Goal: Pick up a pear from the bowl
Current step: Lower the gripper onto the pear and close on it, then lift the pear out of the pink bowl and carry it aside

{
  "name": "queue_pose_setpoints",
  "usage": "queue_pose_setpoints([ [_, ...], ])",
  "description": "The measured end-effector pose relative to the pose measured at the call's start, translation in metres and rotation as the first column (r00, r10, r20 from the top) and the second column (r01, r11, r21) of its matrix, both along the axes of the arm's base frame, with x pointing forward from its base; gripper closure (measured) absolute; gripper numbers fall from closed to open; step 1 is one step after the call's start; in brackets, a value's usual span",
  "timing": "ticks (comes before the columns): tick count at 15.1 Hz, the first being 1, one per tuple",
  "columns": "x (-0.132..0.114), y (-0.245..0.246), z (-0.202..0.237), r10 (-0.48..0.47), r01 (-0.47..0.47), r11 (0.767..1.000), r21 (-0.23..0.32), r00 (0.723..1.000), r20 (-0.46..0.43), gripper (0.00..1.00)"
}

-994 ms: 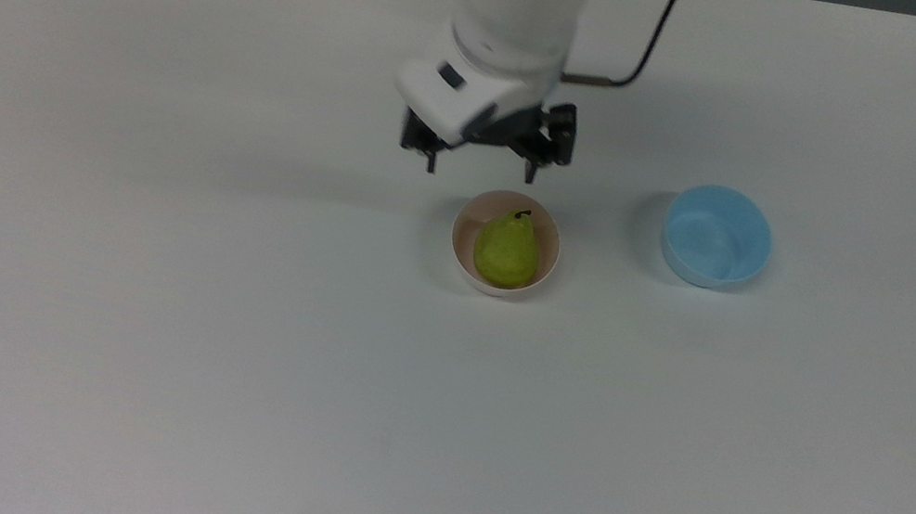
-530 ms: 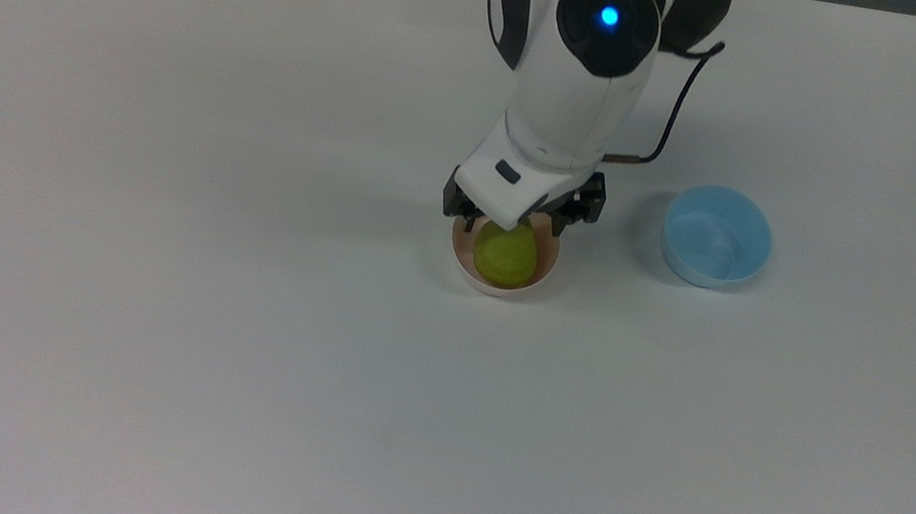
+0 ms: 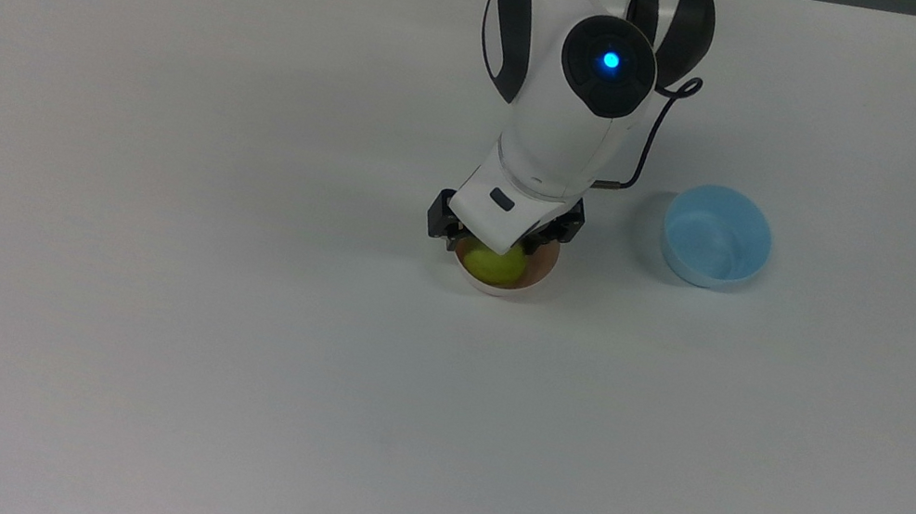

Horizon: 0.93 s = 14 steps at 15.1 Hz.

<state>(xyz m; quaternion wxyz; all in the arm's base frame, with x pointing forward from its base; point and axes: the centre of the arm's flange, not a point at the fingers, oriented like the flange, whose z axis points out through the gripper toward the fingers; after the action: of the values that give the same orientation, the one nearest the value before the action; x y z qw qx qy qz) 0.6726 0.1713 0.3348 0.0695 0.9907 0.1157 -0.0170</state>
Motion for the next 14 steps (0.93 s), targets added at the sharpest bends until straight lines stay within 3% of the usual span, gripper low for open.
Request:
queue_pose_setpoints([
  [1, 0.0, 0.0, 0.002, 0.002, -0.002, 1.0, -0.001, 1.0, 0.004, 0.24],
  [4, -0.001, 0.005, 0.0, 0.011, -0.011, 1.0, -0.005, 1.0, 0.003, 0.35],
  [10, -0.002, 0.013, 0.005, 0.0, 0.0, 1.0, -0.003, 1.0, 0.014, 0.37],
  [14, -0.001, 0.008, 0.057, -0.022, 0.021, 1.0, 0.016, 0.997, 0.078, 0.37],
])
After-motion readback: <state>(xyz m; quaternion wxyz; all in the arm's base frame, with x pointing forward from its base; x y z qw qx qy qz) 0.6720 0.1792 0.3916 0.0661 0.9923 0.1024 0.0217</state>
